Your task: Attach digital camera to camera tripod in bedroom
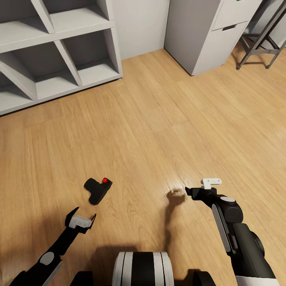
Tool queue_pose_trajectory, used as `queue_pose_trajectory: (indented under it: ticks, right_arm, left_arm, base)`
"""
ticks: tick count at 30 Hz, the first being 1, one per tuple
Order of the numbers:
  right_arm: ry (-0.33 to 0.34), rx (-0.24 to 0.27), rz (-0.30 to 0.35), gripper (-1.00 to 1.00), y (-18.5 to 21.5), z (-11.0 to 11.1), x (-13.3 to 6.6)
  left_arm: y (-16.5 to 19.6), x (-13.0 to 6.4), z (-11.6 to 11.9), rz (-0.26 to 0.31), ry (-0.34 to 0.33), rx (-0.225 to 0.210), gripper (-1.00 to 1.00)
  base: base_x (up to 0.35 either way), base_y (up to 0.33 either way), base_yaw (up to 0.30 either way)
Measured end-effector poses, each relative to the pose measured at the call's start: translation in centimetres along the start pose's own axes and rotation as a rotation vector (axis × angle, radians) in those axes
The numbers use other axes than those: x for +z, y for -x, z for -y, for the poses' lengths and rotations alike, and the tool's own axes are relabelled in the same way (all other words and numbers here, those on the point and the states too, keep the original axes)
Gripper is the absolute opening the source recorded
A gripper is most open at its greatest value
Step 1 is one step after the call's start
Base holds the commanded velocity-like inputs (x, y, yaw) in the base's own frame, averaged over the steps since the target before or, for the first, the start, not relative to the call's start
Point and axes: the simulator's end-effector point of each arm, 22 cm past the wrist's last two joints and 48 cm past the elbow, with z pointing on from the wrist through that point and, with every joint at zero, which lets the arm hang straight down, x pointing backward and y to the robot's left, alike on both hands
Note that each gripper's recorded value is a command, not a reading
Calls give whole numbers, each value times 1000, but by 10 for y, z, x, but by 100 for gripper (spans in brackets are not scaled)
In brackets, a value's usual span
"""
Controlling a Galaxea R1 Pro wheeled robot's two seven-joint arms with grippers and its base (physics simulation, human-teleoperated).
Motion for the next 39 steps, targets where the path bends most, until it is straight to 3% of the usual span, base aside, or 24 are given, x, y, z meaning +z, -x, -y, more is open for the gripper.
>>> queue_pose_trajectory:
  ticks: [6, 7, 14, 39]
  right_arm:
    - [0, 0, 0, 100, 0, 0, 0]
    - [0, 0, 0, 100, 0, 0, 0]
    - [0, 0, 0, 100, 0, 0, 0]
    - [-14, -14, -3, 100, -1, 1, 0]
  left_arm:
    - [3, -2, -9, 7, -16, 34, 100]
    - [1, -3, -8, 2, -36, 74, 100]
    - [-6, -5, -7, -15, -59, 124, 100]
    - [-29, -10, -13, -72, -52, 126, 100]
  base:
    - [0, 0, 0]
    - [0, 0, 0]
    - [0, 0, 0]
    - [0, 0, 0]
